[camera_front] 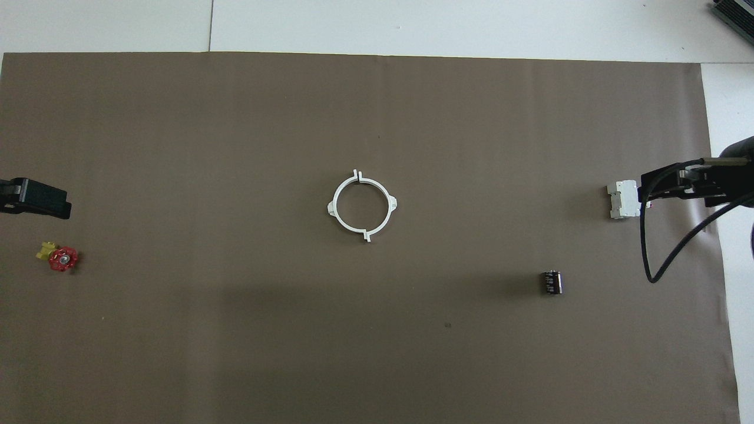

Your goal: Assemble drain pipe with both arms

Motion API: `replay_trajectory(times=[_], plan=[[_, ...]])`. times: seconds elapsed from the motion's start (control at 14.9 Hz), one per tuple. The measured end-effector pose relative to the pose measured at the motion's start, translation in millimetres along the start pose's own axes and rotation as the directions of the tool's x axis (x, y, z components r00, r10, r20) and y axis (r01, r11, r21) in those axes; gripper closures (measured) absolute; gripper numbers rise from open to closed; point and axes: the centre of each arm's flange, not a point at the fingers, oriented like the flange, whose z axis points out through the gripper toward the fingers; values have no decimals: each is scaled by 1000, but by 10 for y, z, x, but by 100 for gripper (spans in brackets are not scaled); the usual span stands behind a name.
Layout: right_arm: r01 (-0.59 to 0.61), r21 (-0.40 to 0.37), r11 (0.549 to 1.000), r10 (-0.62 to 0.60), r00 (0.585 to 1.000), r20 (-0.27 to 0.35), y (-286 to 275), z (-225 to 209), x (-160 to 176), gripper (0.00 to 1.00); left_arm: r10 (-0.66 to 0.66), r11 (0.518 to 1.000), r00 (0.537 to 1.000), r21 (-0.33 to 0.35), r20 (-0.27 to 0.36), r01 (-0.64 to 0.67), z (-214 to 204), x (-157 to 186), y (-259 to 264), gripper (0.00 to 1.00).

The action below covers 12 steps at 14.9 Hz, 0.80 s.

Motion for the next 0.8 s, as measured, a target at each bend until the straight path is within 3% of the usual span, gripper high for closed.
replay_trajectory(times=[0.8], plan=[[0, 0, 1000, 0, 1000, 0, 0, 0, 0, 0, 0, 1000, 1000, 0, 10, 0, 47, 24, 1, 0]])
